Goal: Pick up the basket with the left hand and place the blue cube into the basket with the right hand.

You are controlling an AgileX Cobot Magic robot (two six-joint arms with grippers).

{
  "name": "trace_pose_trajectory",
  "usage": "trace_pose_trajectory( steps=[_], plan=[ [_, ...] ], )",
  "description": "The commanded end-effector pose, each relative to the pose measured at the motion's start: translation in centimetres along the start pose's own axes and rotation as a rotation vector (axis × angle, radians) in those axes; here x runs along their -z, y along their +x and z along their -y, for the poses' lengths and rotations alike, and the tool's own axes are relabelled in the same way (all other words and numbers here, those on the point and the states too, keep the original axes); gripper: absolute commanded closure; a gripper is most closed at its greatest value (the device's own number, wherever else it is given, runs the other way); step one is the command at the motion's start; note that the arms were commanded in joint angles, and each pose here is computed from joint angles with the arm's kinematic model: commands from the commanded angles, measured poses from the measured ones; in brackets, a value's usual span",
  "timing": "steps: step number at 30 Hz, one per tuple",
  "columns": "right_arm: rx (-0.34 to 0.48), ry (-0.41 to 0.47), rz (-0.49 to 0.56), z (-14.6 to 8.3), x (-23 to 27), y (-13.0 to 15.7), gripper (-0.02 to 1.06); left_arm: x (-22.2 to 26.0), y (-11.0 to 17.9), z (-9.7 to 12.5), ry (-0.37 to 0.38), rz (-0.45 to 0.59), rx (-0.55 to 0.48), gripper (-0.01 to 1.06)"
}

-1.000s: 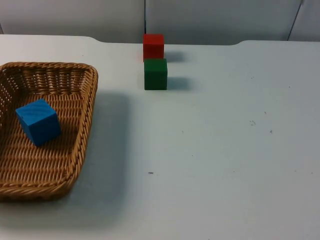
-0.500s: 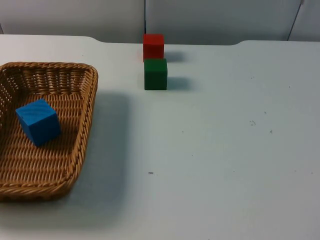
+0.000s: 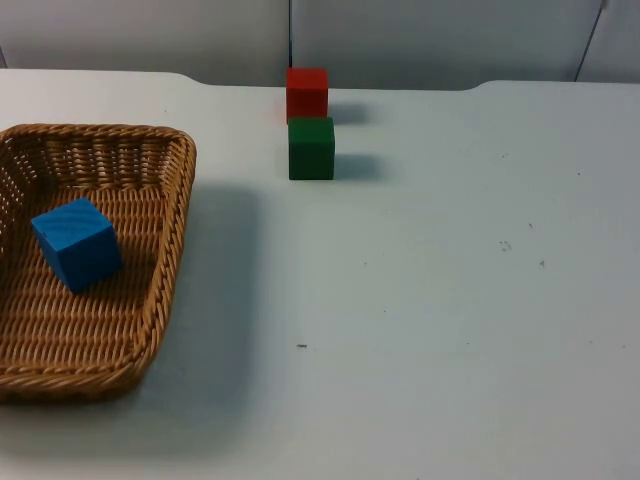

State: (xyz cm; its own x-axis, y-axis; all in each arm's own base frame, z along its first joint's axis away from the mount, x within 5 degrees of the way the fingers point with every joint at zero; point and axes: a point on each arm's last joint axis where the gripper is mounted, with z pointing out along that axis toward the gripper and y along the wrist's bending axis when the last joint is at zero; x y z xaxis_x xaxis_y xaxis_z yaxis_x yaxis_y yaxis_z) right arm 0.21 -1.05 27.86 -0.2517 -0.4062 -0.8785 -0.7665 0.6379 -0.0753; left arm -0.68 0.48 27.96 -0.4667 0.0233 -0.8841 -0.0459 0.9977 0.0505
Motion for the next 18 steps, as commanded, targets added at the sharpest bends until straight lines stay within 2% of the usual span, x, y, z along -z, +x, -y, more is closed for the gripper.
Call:
trace_pose_trajectory(
  steps=[1, 18],
  plan=[
    [0.009, -0.002, 0.013, 0.0, -0.09, 0.01, 0.0, -0.02, 0.05, 0.04, 0.011, 0.006, -0.001, 0.0],
    [0.006, -0.008, 0.014, -0.05, -0.06, -0.01, 0.0, -0.02, 0.05, 0.04, 0.011, 0.006, -0.001, 0.0]
  ],
)
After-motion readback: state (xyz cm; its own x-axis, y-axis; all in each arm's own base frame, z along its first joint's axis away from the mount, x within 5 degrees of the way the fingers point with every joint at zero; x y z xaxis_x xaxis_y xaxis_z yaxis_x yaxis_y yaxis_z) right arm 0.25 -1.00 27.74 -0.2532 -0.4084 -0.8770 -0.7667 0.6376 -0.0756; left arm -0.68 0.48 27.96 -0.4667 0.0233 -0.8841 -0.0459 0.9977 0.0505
